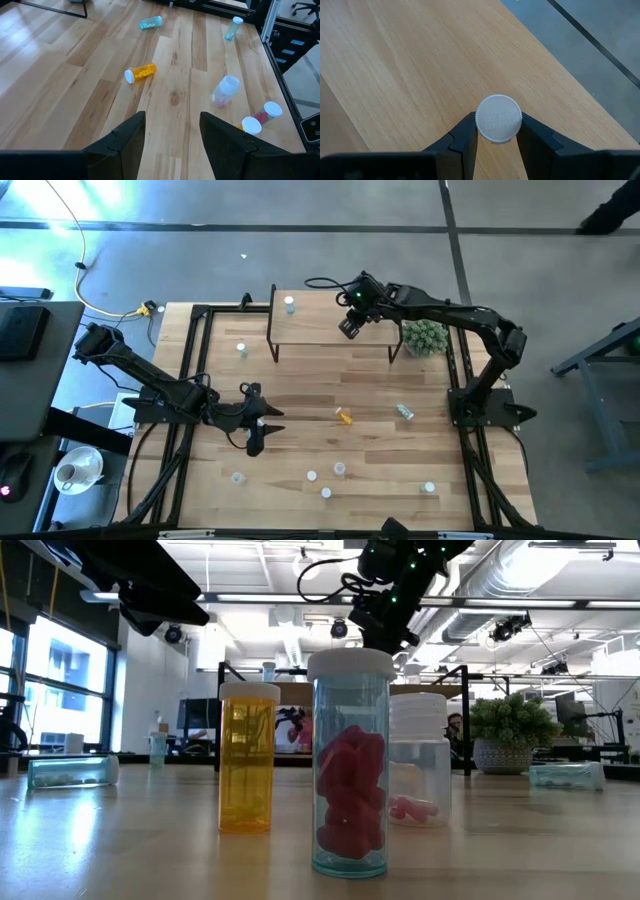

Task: Pick and place medicine bottles onto shelf by color
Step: Put the top right orange pill bottle on the shelf, then put the top left light blue pill bottle on the shelf

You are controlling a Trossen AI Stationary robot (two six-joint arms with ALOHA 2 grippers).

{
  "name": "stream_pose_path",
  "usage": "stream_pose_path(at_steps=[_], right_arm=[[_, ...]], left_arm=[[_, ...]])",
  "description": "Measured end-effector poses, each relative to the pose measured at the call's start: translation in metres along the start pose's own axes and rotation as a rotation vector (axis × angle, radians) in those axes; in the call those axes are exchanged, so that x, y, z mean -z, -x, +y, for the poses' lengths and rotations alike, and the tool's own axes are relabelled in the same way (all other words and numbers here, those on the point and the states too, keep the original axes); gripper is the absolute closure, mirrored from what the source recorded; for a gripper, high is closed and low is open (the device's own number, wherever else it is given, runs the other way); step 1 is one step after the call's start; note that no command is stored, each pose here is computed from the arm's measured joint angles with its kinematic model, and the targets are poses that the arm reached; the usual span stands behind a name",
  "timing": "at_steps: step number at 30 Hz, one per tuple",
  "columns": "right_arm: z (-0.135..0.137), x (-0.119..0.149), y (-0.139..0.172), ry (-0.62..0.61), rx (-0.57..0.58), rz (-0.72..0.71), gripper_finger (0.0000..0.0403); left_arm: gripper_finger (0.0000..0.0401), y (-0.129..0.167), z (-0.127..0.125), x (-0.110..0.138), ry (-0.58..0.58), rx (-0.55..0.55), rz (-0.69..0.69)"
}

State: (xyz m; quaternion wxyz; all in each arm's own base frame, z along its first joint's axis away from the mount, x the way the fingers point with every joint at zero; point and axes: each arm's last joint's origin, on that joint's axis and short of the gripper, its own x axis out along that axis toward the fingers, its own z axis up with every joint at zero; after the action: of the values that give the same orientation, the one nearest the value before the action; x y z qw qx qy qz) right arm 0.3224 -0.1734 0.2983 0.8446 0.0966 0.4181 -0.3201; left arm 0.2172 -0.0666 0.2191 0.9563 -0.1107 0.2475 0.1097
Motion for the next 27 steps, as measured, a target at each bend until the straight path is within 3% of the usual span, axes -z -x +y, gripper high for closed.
stream_pose_path(at_steps=[10, 18, 27], right_arm=[[-0.001, 0.0, -0.002, -0.008, 0.057, -0.007, 0.0254], [-0.002, -0.001, -0.001, -0.009, 0.063, -0.012, 0.0252], [-0.006, -0.001, 0.025, -0.033, 0.019, -0.04, 0.0252]], left_arm=[[0.0222, 0.0, 0.0, 0.0, 0.0, 0.001, 0.001], [0.0222, 0.0, 0.0, 0.0, 0.0, 0.001, 0.001], [0.0222, 0.0, 0.001, 0.002, -0.012, -0.008, 0.022]])
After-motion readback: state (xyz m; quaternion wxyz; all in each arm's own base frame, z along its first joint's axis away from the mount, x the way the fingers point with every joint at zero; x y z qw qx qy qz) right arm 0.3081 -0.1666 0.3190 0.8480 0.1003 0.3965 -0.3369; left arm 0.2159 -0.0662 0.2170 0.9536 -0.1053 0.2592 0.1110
